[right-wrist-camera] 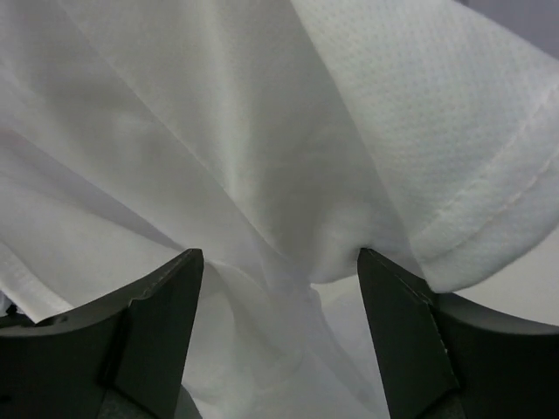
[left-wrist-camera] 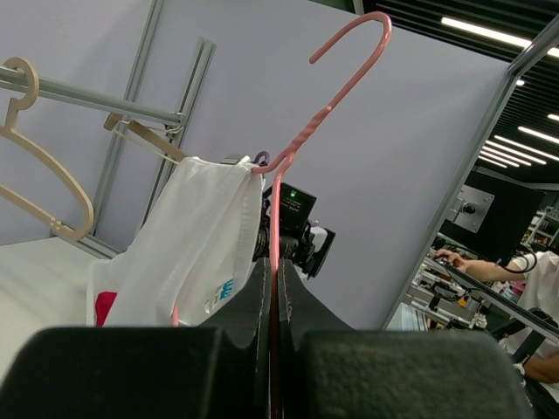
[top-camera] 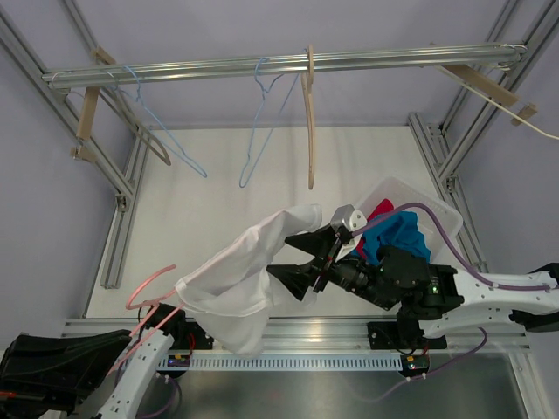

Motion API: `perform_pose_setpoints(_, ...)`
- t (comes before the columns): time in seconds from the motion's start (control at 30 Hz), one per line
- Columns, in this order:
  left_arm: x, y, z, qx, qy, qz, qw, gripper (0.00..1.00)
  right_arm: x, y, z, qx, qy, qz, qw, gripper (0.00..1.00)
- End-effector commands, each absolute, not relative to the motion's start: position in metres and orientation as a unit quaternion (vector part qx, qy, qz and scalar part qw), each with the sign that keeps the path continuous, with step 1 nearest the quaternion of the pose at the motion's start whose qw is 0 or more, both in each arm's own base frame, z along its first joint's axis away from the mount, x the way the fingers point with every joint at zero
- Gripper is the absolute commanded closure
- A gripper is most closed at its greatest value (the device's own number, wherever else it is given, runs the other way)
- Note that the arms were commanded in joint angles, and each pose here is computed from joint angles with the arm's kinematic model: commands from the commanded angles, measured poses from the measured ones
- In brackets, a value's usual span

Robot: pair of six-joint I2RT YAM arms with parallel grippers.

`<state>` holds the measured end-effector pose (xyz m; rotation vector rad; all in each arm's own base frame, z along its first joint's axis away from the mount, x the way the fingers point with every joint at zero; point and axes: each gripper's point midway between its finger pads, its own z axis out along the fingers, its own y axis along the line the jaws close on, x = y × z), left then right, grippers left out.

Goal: Remove the t-shirt from the hanger

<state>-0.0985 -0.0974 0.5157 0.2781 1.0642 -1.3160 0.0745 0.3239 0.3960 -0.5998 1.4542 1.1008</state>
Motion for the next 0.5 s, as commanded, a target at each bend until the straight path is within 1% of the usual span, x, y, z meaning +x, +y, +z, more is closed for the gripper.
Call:
perform_pose_setpoints(0.0,-0.096,-0.109,0.524,0.143,0.473,-0.591,0.637,1.0,0.068,0.327,0.427,-0.251,0.563,0.524,0.588,0.17)
perform_pose_setpoints(0.1,-0.097,-0.109,0.528,0.143,0.47,-0.591,0.639,1.0,0.075,0.336,0.418,-0.256,0.564,0.52,0.588,0.16)
perform_pose_setpoints(0.17,-0.097,-0.109,0.529,0.142,0.47,-0.591,0.64,1.0,0.067,0.344,0.419,-0.27,0.549,0.544,0.574,0.13)
perform_pose_setpoints(0.2,-0.096,-0.11,0.529,0.142,0.472,-0.591,0.638,1.0,0.066,0.353,0.41,-0.281,0.551,0.546,0.565,0.09)
perform_pose_setpoints(0.27,-0.092,-0.112,0.527,0.138,0.477,-0.591,0.636,1.0,0.053,0.366,0.41,-0.3,0.537,0.57,0.545,0.06)
perform_pose_setpoints(0.37,-0.083,-0.114,0.522,0.13,0.486,-0.59,0.632,1.0,0.038,0.389,0.404,-0.329,0.524,0.593,0.515,0.05)
perform_pose_setpoints(0.4,-0.082,-0.114,0.52,0.128,0.487,-0.589,0.632,1.0,0.033,0.397,0.399,-0.338,0.523,0.6,0.502,0.09)
perform_pose_setpoints(0.43,-0.08,-0.115,0.519,0.127,0.489,-0.589,0.631,1.0,0.031,0.4,0.403,-0.334,0.515,0.609,0.502,0.26)
perform_pose_setpoints(0.47,-0.079,-0.114,0.519,0.126,0.489,-0.588,0.632,1.0,0.03,0.402,0.403,-0.334,0.514,0.612,0.5,0.34)
